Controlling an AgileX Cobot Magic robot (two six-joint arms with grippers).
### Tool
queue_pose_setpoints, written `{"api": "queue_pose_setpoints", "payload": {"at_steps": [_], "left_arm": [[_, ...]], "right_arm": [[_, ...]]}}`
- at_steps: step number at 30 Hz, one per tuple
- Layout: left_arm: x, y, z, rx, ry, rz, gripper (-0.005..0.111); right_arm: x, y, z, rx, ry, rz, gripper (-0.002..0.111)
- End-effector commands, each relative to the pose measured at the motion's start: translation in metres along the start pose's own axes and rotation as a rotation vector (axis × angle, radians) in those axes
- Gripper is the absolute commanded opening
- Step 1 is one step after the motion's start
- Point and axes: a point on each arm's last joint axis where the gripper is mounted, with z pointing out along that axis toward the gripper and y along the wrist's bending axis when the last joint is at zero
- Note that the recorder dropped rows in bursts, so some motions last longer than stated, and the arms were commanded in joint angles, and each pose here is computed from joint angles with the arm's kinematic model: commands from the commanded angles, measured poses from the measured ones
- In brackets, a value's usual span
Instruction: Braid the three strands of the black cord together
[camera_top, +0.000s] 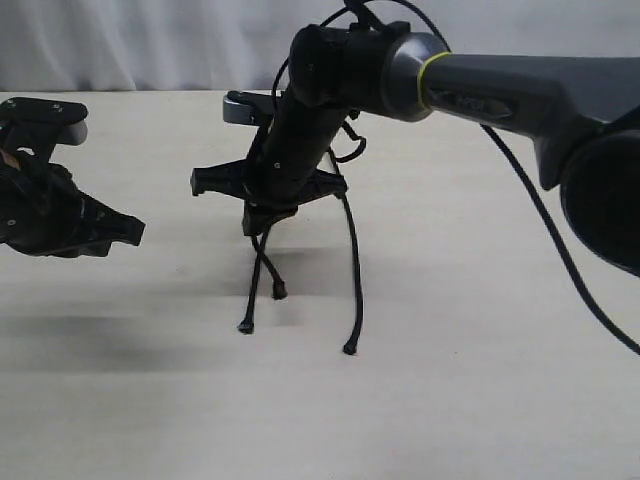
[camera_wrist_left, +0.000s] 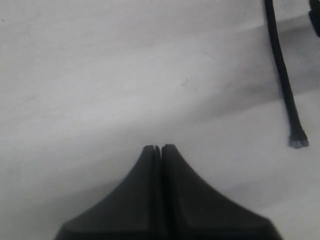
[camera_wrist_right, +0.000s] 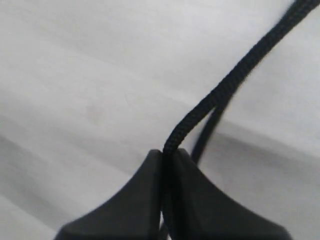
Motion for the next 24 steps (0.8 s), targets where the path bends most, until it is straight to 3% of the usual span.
{"api": "queue_pose_setpoints", "payload": {"at_steps": [1,6,14,24], "left_arm": [[-0.003,-0.002,0.000,0.008,-0.016,-0.011,0.000],[0.000,-0.002,0.002,0.019,-0.029,-0.042,0.000],[-0.001,-0.002,0.009,0.027,-0.079,-0.097,0.000],[-0.020,0.000,0.042,0.032,0.009,-0.107,0.000]], "right_arm": [[-0.001,0.010,0.021,-0.079,-0.026,0.053,0.004],[0.001,0.013,0.046,-0.107,-0.035,0.097,0.008],[-0.003,0.012,0.041,-0.105,-0.035,0.107,0.047],[-0.009,-0.020,0.017,-0.033,0.046,0.139,0.047]]}}
